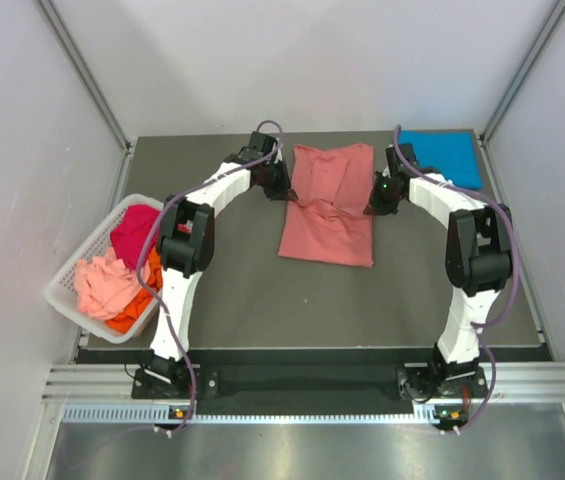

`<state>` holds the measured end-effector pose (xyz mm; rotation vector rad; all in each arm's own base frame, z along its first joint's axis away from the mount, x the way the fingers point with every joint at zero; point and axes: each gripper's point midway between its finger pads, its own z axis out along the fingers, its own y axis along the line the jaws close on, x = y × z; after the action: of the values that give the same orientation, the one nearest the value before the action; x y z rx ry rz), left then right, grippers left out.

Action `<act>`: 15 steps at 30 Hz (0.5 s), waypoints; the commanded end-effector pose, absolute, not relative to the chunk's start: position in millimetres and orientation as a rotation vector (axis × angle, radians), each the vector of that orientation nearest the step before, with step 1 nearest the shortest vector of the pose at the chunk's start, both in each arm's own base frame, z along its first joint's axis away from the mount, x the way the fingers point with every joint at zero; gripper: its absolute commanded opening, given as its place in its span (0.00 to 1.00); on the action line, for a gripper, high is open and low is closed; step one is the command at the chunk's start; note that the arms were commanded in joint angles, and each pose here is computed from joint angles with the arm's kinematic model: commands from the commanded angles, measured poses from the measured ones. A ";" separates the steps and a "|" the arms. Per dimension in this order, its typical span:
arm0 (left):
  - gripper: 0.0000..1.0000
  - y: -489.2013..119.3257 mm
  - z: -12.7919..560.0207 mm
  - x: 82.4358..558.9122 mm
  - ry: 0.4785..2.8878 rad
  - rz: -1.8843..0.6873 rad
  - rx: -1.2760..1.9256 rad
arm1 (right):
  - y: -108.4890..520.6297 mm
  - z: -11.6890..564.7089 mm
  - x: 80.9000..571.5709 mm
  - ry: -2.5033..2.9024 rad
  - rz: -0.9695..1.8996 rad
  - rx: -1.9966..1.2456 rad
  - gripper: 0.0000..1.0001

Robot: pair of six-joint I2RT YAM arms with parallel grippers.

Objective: Fold and stack the t-shirts
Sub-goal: Fold the tshirt

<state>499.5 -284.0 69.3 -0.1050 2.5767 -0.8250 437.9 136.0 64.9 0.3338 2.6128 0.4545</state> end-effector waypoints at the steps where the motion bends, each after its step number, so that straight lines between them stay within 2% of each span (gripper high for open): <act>1: 0.00 -285.5 92.7 528.4 2.457 -0.856 -0.080 | 130.1 78.3 458.4 2.559 0.461 0.322 0.00; 15: 0.00 -273.6 82.4 539.2 2.468 -0.762 -0.110 | 124.6 76.0 474.6 2.558 0.449 0.327 0.02</act>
<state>517.5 -281.8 63.9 -0.1174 2.5519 -0.7995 454.1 129.8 58.8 0.3496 2.6189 0.4431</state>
